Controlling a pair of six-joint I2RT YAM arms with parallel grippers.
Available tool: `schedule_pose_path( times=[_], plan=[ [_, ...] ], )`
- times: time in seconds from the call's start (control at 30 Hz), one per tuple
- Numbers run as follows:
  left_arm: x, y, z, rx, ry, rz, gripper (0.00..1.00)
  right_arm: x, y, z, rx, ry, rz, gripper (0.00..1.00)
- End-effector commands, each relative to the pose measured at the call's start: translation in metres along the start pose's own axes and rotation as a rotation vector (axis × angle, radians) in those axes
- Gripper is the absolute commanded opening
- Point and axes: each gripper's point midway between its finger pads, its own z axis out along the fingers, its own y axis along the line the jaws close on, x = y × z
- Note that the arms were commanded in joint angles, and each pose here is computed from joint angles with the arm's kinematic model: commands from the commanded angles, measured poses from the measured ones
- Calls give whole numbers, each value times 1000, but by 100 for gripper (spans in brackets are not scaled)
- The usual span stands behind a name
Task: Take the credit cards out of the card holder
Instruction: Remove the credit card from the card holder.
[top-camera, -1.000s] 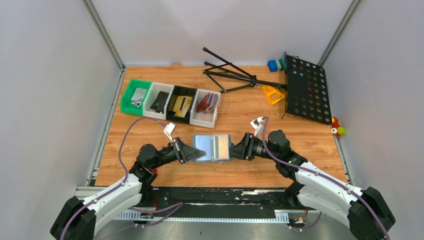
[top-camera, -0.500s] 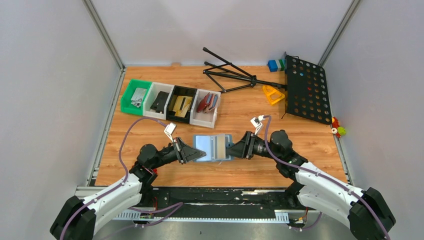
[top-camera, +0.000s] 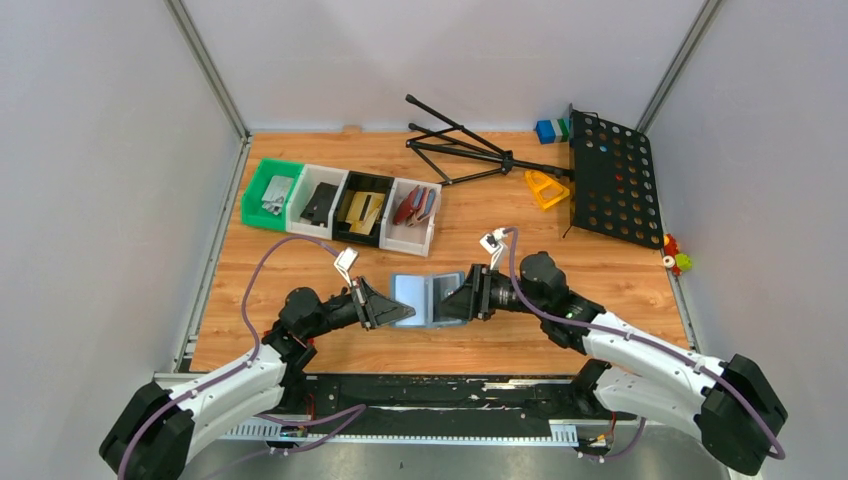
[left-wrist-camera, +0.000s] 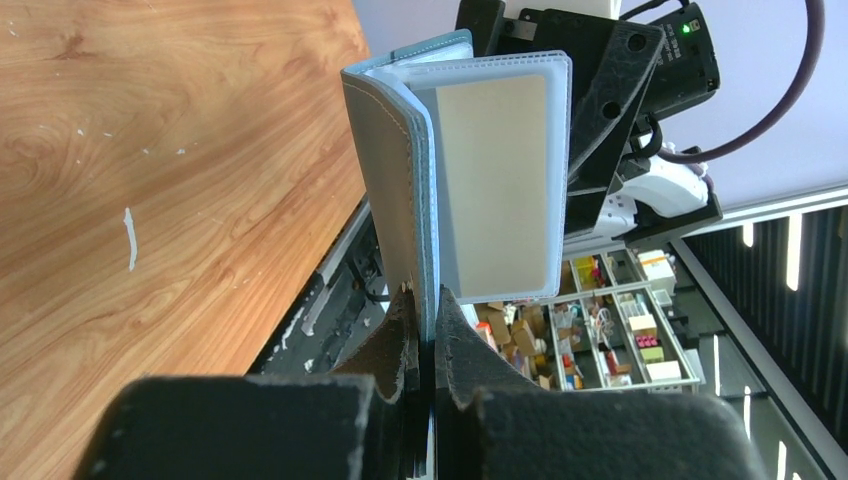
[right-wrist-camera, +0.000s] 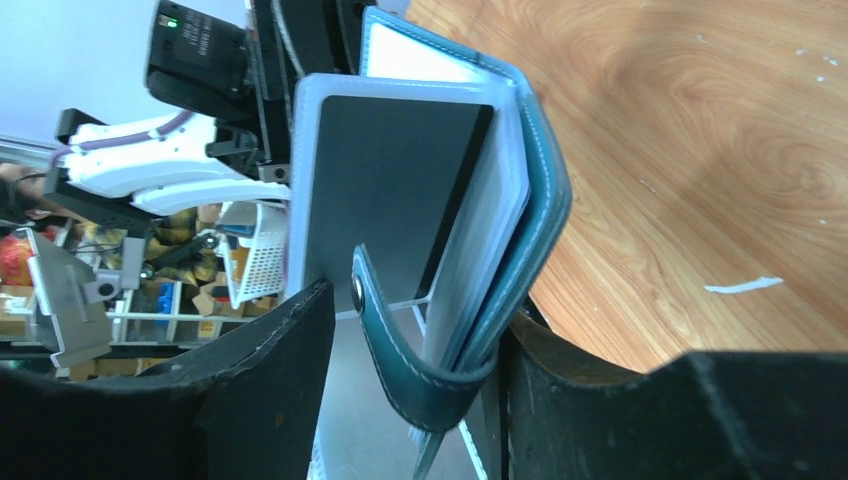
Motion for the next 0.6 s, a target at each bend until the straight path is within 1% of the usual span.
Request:
schedule_pose_path(
  times=[0.0, 0.13, 0.33, 0.47, 0.57],
  plan=[
    [-11, -26, 5, 79, -30, 75, 0, -9, 5, 4, 35, -13, -52, 51],
    [-9, -25, 8, 68, -16, 79, 0, -7, 5, 9, 46, 4, -64, 53],
    [-6, -25, 13, 62, 6, 87, 0, -1, -3, 16, 97, 40, -72, 52],
    [-6, -25, 12, 60, 7, 89, 0, -1, -16, 12, 165, 23, -60, 44],
    [-5, -22, 11, 45, 6, 94, 0, 1, -23, 8, 191, 9, -52, 40]
  ],
)
